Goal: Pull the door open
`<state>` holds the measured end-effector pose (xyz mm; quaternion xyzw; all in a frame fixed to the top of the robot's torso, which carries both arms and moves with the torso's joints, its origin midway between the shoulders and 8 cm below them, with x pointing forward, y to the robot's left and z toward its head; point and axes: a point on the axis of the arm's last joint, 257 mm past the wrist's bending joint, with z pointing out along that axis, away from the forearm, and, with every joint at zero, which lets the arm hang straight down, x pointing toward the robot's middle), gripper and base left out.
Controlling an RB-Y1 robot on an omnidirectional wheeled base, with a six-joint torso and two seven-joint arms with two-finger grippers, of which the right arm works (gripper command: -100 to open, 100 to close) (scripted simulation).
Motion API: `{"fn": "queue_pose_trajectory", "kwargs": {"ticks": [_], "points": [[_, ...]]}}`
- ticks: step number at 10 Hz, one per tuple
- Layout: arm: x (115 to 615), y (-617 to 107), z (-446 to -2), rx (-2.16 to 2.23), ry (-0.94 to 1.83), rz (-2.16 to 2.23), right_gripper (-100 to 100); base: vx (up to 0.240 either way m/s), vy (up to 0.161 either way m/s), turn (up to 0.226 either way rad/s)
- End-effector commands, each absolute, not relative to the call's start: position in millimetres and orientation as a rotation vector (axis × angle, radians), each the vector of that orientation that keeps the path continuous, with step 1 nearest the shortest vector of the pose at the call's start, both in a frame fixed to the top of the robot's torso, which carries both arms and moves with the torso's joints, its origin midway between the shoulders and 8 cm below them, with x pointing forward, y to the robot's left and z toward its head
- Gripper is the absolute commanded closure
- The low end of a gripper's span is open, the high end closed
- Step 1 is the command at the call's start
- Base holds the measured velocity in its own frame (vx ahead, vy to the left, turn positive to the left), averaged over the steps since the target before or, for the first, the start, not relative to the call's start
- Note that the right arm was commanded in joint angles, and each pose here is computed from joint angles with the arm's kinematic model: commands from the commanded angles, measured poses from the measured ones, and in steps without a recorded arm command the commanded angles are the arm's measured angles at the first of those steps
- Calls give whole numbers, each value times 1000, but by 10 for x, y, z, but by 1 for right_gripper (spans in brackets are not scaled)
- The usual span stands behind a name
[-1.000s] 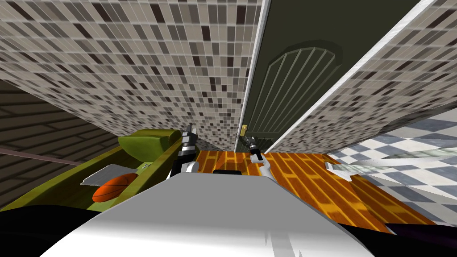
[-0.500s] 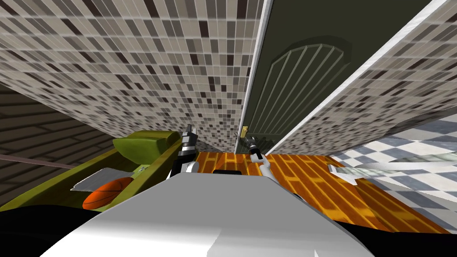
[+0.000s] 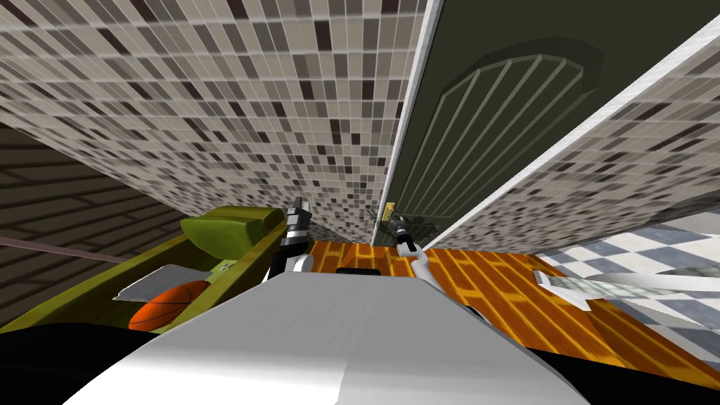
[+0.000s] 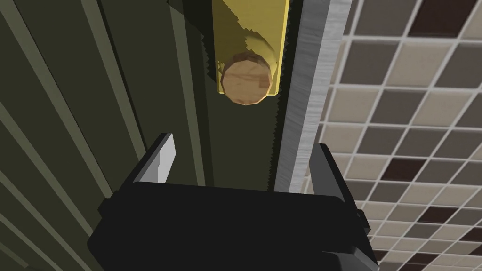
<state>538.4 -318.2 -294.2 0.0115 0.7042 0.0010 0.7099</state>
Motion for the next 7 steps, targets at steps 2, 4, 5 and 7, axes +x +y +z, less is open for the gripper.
{"fn": "queue_pose_trajectory", "kwargs": {"ticks": [2, 4, 5, 7], "points": [[5335, -3449, -2959, 48, 1563, -20, -100, 197, 39, 108], [5301, -3634, -2963, 65, 1563, -37, -100, 198, 38, 111], [5283, -3727, -2962, 73, 1562, -45, -100, 193, 9, 97], [5304, -3673, -2984, 68, 1564, -40, 100, 38, 0, 0]]}}
